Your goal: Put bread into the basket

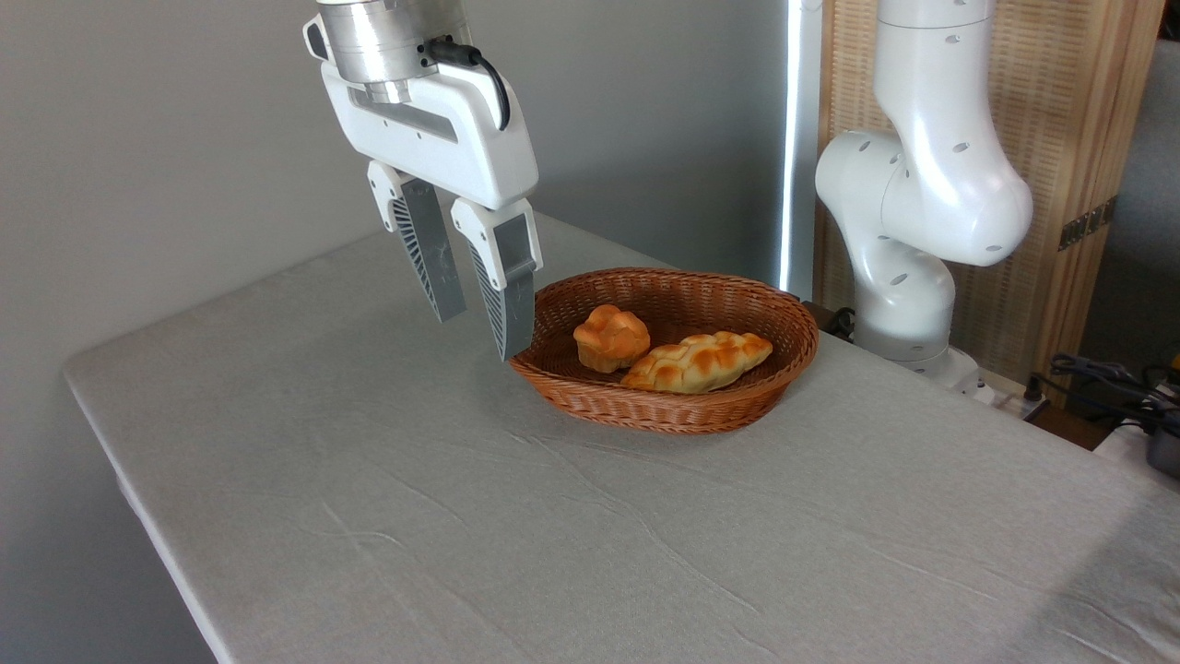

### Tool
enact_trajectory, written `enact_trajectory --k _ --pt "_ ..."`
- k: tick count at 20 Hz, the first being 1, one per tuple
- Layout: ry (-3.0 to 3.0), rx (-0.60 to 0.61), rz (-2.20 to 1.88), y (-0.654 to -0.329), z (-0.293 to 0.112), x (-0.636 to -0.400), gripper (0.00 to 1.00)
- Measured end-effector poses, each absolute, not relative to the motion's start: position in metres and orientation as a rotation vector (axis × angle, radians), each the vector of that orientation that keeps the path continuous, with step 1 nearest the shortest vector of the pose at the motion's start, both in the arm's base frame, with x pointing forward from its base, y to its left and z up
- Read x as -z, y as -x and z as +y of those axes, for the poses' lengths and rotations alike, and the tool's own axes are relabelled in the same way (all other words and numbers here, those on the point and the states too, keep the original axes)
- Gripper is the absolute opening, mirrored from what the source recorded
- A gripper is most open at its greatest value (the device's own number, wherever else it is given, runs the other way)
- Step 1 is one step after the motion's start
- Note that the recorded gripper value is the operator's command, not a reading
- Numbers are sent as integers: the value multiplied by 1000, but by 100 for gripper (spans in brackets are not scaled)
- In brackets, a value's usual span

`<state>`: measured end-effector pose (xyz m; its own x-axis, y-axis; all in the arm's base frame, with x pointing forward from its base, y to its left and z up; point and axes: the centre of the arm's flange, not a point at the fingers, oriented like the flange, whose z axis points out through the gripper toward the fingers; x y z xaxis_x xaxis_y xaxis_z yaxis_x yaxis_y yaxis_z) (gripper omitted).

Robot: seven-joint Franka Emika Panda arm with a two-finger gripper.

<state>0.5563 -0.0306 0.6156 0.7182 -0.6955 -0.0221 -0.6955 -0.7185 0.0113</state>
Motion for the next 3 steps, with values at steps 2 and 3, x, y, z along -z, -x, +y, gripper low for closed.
enact_trajectory --k 2,3 --pt "-2910 39 -1177 -556 -30 -616 100" --pt "-2910 39 -1177 -556 -30 -616 100"
